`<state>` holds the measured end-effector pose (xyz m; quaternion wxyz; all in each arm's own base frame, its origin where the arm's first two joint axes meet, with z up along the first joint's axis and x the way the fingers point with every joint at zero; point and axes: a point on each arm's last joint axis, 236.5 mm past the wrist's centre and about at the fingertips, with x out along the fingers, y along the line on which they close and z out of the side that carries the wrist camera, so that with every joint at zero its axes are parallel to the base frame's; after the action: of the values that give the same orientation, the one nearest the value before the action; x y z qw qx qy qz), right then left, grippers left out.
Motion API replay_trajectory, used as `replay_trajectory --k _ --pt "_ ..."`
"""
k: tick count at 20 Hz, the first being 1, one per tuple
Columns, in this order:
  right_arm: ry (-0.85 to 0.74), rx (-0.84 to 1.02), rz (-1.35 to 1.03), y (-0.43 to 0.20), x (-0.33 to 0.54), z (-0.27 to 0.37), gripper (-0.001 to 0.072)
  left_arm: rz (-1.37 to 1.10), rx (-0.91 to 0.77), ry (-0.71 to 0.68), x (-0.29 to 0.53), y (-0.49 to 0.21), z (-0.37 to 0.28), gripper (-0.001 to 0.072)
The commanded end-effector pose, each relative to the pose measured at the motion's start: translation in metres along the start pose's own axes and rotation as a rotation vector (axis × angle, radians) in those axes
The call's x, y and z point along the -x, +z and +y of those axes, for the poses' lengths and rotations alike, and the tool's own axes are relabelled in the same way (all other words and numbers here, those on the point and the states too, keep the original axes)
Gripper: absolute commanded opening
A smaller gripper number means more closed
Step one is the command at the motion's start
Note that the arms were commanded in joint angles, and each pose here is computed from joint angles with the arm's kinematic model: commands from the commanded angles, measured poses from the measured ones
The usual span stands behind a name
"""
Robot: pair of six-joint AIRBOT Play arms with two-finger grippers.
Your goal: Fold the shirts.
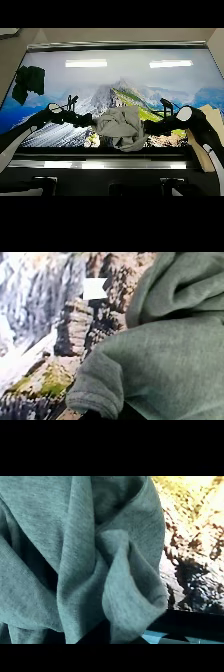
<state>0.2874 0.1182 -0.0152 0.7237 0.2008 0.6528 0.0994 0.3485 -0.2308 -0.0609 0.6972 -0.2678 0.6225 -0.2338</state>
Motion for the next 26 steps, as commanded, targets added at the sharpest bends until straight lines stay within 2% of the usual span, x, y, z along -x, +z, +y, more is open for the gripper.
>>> replay_trajectory --k 1,4,6,9,11,17,21,24,26 --pt "-0.071 0.067 -0.151 0.032 0.028 -0.006 0.0049 -0.18 -0.121 -0.017 0.053 0.036 -0.028 0.0028" --pt "-0.277 0.124 -0.531 0.097 0.144 -0.015 0.0049 -0.516 -0.285 -0.032 0.181 0.083 -0.087 0.0028" --pt "-0.323 0.173 -0.86 0.124 0.26 0.009 0.0049 -0.78 -0.387 -0.053 0.29 0.093 -0.136 0.0028" --pt "-0.228 0.225 -1.273 0.1 0.415 0.063 0.0049 -1.16 -0.46 -0.108 0.44 0.06 -0.205 0.0028" --pt "-0.126 0.219 -1.407 0.069 0.468 0.084 0.0049 -1.325 -0.545 -0.146 0.5 0.019 -0.246 0.0028" --pt "-0.036 0.219 -1.564 0.017 0.521 0.094 0.0049 -1.515 -0.677 -0.192 0.563 -0.063 -0.296 0.0027" --pt "-0.031 0.192 -1.539 0.015 0.516 0.09 0.0049 -1.57 -0.72 -0.185 0.582 -0.079 -0.309 0.0027" --pt "-0.113 0.138 -1.349 0.042 0.465 0.072 0.0049 -1.487 -0.656 0.021 0.56 -0.035 -0.267 0.0027" --pt "-0.204 0.089 -1.158 0.072 0.412 0.051 0.0049 -1.283 -0.542 0.195 0.511 0.015 -0.205 0.0027"
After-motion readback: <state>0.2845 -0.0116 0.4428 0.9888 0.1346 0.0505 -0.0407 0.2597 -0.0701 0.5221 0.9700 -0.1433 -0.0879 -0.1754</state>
